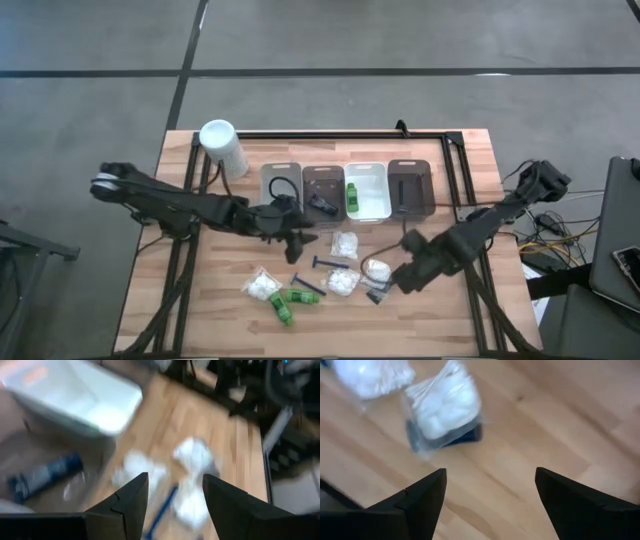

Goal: Pick & Place Travel size toiletries
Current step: Put the top blue razor into the right black bin

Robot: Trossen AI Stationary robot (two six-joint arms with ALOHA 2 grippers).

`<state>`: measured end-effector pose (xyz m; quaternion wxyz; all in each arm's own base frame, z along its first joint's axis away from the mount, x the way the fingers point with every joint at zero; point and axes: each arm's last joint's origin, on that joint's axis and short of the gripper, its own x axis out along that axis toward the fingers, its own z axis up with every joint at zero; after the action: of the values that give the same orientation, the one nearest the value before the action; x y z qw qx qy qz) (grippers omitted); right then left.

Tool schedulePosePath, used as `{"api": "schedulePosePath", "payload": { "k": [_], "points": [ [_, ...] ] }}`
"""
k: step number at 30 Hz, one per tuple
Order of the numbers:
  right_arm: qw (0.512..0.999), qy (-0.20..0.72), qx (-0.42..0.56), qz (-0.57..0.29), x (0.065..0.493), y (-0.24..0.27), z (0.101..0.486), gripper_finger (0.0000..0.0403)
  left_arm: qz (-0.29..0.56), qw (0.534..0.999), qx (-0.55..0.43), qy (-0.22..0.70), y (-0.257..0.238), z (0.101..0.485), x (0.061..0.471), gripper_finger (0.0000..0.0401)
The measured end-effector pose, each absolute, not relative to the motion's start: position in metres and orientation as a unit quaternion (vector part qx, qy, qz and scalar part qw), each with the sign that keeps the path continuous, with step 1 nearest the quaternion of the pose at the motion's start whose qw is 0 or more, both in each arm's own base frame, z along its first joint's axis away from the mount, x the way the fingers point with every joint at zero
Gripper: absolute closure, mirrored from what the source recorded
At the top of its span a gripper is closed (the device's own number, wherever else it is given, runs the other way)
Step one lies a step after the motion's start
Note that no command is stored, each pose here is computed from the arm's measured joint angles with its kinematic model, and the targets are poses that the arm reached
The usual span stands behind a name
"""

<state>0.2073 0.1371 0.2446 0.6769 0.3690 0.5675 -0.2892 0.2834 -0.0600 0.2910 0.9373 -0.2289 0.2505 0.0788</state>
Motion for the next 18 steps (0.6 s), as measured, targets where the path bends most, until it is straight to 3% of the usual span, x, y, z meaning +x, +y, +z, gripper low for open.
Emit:
{"api": "schedulePosePath", "payload": {
  "k": [7,12,18],
  "points": [
    [0.667,0.568,0.381,-0.296,0.22,0.148,0.234,0.0119,0.015,0.912,-0.131,0.388,-0.077,0.268,0.265,0.0208],
    [0.661,0.559,0.395,-0.306,0.225,0.15,0.234,0.0114,-0.062,0.919,-0.01,0.388,-0.095,0.247,0.278,0.0208],
    [0.666,0.537,0.419,-0.304,0.223,0.16,0.246,0.0093,-0.069,0.919,0.024,0.388,-0.097,0.221,0.308,0.0208]
  ]
}}
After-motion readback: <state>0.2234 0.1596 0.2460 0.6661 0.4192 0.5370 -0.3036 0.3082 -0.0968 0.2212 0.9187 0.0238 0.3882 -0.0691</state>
